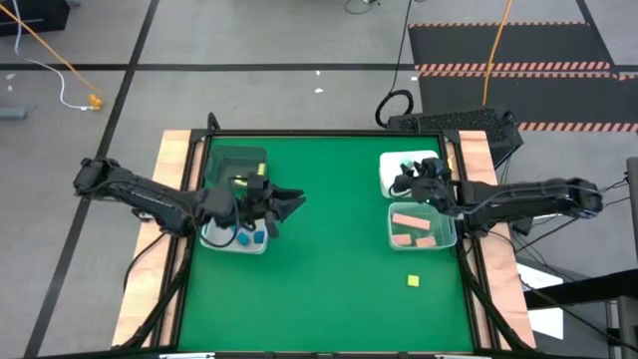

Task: Sort & place blocks by color
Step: Put the white square block into the white bin, then put the yellow rectangular block into the black transparent bin

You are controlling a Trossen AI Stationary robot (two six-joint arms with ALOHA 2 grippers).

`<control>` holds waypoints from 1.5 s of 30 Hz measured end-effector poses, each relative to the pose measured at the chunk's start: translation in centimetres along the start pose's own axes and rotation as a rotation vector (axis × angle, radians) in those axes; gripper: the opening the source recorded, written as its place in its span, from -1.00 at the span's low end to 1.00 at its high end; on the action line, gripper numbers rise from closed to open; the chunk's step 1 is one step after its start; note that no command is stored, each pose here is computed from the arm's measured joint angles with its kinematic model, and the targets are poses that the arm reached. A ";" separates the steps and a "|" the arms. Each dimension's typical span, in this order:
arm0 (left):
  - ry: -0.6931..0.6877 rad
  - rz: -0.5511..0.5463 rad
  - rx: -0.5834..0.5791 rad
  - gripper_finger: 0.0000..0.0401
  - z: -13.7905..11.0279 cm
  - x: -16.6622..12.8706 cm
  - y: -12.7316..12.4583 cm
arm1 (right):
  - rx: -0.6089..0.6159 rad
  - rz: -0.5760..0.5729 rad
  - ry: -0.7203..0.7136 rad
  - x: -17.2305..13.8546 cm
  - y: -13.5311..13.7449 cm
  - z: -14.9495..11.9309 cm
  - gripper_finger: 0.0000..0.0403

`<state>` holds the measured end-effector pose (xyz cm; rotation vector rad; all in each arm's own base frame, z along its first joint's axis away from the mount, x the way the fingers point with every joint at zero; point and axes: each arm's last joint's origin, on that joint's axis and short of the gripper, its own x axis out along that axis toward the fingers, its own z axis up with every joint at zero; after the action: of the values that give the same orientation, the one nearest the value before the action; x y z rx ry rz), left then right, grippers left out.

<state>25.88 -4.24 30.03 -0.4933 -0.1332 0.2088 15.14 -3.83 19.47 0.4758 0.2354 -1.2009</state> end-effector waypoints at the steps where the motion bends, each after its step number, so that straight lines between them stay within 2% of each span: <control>1: -0.003 0.006 0.002 -0.32 0.1 0.1 0.1 | 0.002 0.001 0.028 0.3 -0.2 -0.2 -0.18; 5: -0.019 0.036 0.007 -0.32 0.4 0.4 0.9 | 0.021 -0.016 0.113 1.3 -1.4 -1.2 -0.18; 10: -0.042 0.077 0.028 -0.32 1.0 0.8 1.9 | 0.031 -0.065 0.152 2.1 -2.7 -2.3 -0.18; 16: -0.070 0.133 0.053 -0.32 1.7 1.2 3.3 | 0.054 -0.063 0.202 2.3 -3.2 -2.9 -0.15; 21: -0.086 0.164 0.056 -0.32 2.2 1.5 4.3 | 0.041 -0.055 0.213 2.4 -3.2 -2.9 0.01; 28: -0.063 0.110 0.031 -0.32 2.5 1.7 4.9 | -0.031 -0.024 0.199 2.3 -3.0 -2.6 0.24; 35: -0.061 0.105 0.030 -0.32 2.6 1.7 4.9 | -0.024 0.138 0.052 1.5 -1.4 0.2 0.30; 40: -0.061 0.104 0.030 -0.32 2.6 1.7 4.9 | -0.036 0.359 -0.005 0.2 0.8 3.5 0.30; 45: -0.062 0.104 0.017 -0.32 2.6 1.7 4.9 | -0.104 0.553 -0.005 -1.7 3.4 5.9 0.30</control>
<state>26.29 1.53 30.04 -0.4774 -0.1660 0.3264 17.28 -4.26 26.16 0.4109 0.1469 -0.6464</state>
